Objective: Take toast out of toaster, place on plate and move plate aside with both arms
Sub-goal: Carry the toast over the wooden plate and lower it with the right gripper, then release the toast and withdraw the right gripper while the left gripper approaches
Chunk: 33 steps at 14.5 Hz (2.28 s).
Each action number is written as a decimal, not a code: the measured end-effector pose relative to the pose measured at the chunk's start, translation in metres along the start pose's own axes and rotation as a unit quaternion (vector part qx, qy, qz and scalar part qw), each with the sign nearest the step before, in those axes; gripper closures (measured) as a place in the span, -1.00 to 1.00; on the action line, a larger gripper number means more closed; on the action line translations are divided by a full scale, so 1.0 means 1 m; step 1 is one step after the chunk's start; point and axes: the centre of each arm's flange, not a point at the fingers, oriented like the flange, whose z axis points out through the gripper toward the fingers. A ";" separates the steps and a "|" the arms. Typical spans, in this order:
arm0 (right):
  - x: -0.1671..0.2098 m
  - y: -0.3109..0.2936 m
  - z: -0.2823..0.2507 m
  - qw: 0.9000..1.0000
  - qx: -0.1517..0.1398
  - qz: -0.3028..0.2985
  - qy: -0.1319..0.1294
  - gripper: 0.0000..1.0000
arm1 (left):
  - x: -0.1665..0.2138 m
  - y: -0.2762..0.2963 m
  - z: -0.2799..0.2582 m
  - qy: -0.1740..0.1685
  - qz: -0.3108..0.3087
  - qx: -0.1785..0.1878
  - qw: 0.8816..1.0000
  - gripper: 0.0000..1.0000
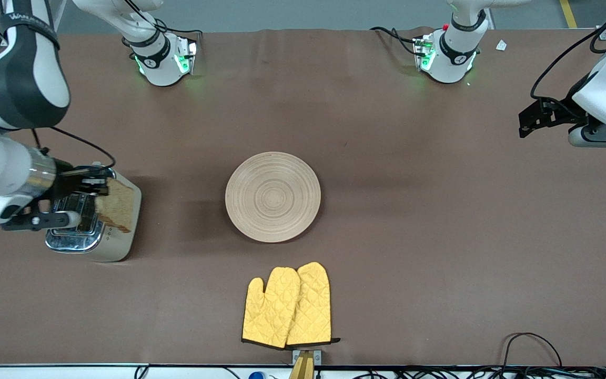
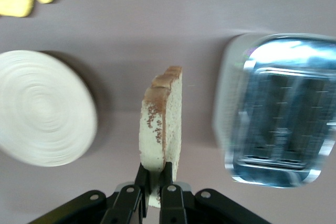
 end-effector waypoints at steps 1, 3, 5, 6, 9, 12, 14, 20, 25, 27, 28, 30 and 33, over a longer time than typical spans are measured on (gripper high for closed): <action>0.000 -0.019 0.005 1.000 0.018 0.003 -0.005 0.75 | 0.000 0.000 0.000 0.000 0.000 0.000 1.000 -1.00; 0.002 -0.056 0.016 0.999 0.049 0.007 -0.005 0.75 | 0.001 0.000 0.002 -0.002 0.000 0.000 1.000 -1.00; 0.007 -0.090 0.029 0.997 0.071 0.021 0.001 0.75 | 0.003 0.000 0.005 -0.004 0.000 0.000 1.000 -1.00; 0.009 -0.107 0.037 0.996 0.080 0.033 0.002 0.75 | 0.003 0.000 0.006 -0.005 0.000 0.000 1.000 -1.00; 0.009 -0.169 0.069 0.991 0.111 0.073 0.009 0.75 | 0.004 0.000 0.006 -0.006 0.000 0.000 1.000 -1.00; 0.001 -0.222 0.115 0.985 0.140 0.103 0.026 0.75 | 0.005 0.000 0.008 -0.007 0.000 0.000 1.000 -1.00; -0.006 -0.245 0.144 0.981 0.146 0.121 0.028 0.72 | 0.005 0.000 0.009 -0.008 0.000 0.000 1.000 -1.00; -0.007 -0.255 0.170 0.980 0.144 0.135 0.013 -0.24 | 0.006 0.000 0.010 -0.009 0.000 0.000 1.000 -1.00; -0.005 -0.252 0.169 0.980 0.145 0.139 0.014 -1.00 | 0.009 0.000 0.015 -0.014 0.001 -0.001 1.000 -1.00; -0.003 -0.248 0.167 0.979 0.145 0.141 0.015 -1.00 | 0.010 0.000 0.017 -0.015 0.001 -0.001 1.000 -1.00; -0.001 -0.244 0.165 0.979 0.145 0.143 0.014 -1.00 | 0.010 0.000 0.017 -0.016 0.001 -0.001 1.000 -1.00; 0.005 -0.225 0.152 0.979 0.139 0.150 0.012 -1.00 | 0.011 0.001 0.019 -0.016 0.002 -0.001 1.000 -1.00; 0.018 -0.164 0.113 0.985 0.111 0.132 0.028 -1.00 | 0.018 0.008 0.029 -0.021 0.006 -0.015 1.000 -1.00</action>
